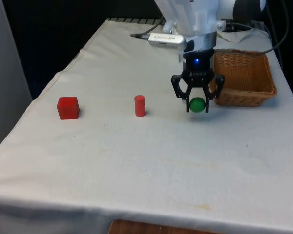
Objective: Pick up the object to the left of the cylinder and place it into the basket.
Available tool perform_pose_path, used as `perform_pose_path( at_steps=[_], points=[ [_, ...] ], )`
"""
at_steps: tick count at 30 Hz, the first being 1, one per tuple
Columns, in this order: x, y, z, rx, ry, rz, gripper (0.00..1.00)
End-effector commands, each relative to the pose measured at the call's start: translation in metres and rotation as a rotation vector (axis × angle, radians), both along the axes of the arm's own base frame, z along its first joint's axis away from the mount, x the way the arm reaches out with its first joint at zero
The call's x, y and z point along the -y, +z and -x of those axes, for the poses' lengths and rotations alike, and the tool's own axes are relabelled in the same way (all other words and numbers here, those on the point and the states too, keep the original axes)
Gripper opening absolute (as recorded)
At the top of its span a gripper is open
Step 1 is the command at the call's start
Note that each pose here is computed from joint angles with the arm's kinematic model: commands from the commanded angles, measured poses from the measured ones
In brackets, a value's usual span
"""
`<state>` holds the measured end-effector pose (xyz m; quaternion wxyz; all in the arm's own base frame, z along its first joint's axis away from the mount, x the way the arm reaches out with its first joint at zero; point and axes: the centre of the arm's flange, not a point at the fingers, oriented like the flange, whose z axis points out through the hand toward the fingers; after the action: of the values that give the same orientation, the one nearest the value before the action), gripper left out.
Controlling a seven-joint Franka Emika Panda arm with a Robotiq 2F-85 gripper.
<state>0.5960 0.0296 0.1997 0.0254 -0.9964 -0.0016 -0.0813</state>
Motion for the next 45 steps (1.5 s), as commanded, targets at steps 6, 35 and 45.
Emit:
perform_pose_path(
  at_steps=[6,35,45],
  points=[
    [0.0,0.013,0.007,0.006,0.001,-0.007,0.0],
    [-0.011,0.071,0.011,0.022,0.04,0.003,0.0],
    [-0.023,0.087,0.02,0.027,0.061,0.023,0.0]
  ],
)
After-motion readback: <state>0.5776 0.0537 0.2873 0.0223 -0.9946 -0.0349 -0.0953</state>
